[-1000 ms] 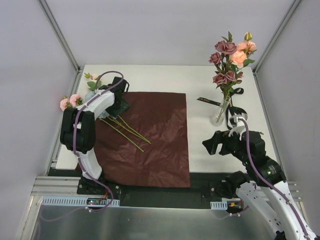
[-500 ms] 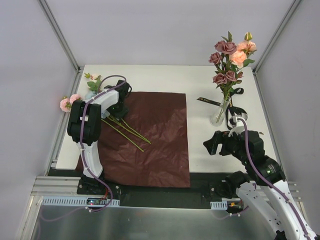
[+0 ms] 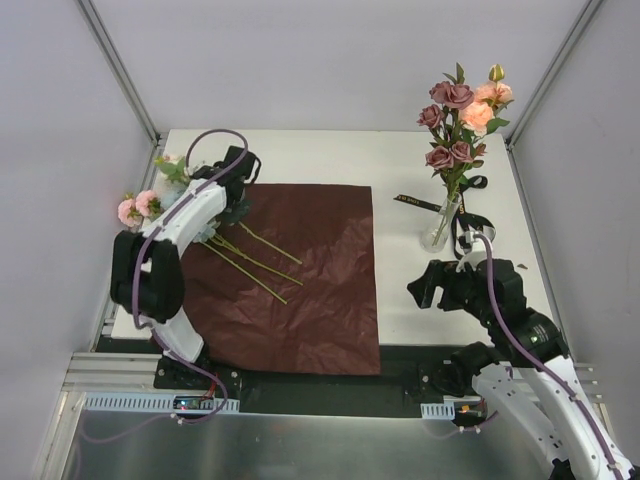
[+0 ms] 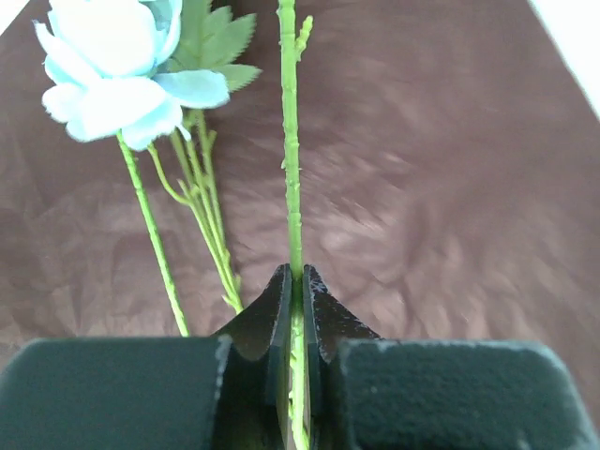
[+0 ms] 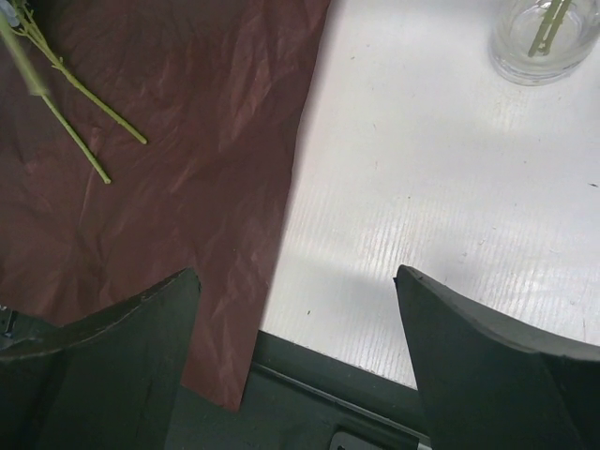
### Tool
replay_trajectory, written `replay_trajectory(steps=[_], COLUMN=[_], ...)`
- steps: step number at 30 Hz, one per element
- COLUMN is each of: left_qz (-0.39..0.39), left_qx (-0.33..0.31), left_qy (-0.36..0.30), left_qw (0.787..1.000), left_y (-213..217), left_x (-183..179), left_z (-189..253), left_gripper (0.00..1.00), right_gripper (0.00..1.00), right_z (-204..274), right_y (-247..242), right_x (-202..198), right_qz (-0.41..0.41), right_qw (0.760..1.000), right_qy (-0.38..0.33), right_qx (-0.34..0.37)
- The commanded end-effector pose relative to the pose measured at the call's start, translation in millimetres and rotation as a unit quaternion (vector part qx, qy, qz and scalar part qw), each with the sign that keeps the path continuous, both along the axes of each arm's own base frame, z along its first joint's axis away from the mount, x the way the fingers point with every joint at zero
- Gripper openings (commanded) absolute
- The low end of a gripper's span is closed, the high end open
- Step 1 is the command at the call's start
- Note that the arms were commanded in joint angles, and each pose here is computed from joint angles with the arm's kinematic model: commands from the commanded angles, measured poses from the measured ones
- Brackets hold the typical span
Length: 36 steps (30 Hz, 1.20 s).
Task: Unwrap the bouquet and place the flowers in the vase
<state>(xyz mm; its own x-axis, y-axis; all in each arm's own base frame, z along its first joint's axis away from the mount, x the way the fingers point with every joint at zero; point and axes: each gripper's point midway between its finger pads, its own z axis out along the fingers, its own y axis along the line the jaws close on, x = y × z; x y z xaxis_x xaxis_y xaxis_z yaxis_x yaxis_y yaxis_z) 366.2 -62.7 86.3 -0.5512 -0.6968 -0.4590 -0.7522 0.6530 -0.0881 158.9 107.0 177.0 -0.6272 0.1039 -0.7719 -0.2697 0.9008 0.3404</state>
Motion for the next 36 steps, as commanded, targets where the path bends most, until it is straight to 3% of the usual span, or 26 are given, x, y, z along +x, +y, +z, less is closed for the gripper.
replay_trajectory(steps=[1,6,7,9,10,11,14,18,24,27,32,36], left_qz=[-0.089,-0.235,-0.276,-0.337,-0.356,-0.395,-0.436,-0.474,-0.493,-0.497,-0.498,-0.502], left_qx=[0.021,-0.025,-0.07,-0.109,-0.13,-0.168,-0.208,-0.249,-0.284,-0.286,-0.29,-0.296], left_qy=[-0.12,-0.189,-0.231,-0.244,-0.295,-0.287,-0.3,-0.274,-0.278,-0.274,-0.267,-0.265], left_qw=[0.989,0.953,0.93,0.903,0.877,0.856,0.822,0.799,0.774,0.772,0.773,0.768], left_y=[-24.4,-83.9,-105.3,-124.3,-133.1,-147.1,-158.7,-168.7,-171.2,-167.5,-162.0,-160.7], left_x=[4.7,-6.4,-9.4,-23.9,-26.9,-42.9,-67.6,-93.2,-122.5,-133.6,-147.1,-155.1], left_z=[96.7,146.2,168.1,161.4,184.4,171.3,171.8,154.8,133.4,122.8,107.7,101.5], left_gripper=[0.0,0.0,0.0,0.0,0.0,0.0,0.0,0.0,0.0,0.0,0.0,0.0], right_gripper=[0.88,0.88,0.88,0.88,0.88,0.88,0.88,0.89,0.89,0.88,0.79,0.76], right_z=[15.3,33.3,38.6,43.2,48.4,49.3,55.2,55.6,41.7,39.5,20.8,22.3], right_y=[-1.7,7.8,11.0,19.7,25.3,32.1,64.8,101.6,160.7,186.1,231.2,257.1], right_x=[9.9,19.5,21.8,23.7,26.7,28.9,32.8,56.4,75.9,89.1,109.0,125.1], right_qz=[-0.017,-0.01,-0.009,0.0,0.006,0.006,0.036,0.013,-0.014,-0.038,-0.072,-0.081], right_qw=[1.0,1.0,0.999,0.999,0.998,0.997,0.988,0.966,0.956,0.95,0.918,0.912], right_qy=[-0.016,-0.024,-0.027,-0.02,-0.024,-0.013,0.015,0.054,0.123,0.148,0.22,0.229], right_qx=[0.0,0.014,0.024,0.04,0.054,0.072,0.151,0.254,0.264,0.271,0.321,0.329])
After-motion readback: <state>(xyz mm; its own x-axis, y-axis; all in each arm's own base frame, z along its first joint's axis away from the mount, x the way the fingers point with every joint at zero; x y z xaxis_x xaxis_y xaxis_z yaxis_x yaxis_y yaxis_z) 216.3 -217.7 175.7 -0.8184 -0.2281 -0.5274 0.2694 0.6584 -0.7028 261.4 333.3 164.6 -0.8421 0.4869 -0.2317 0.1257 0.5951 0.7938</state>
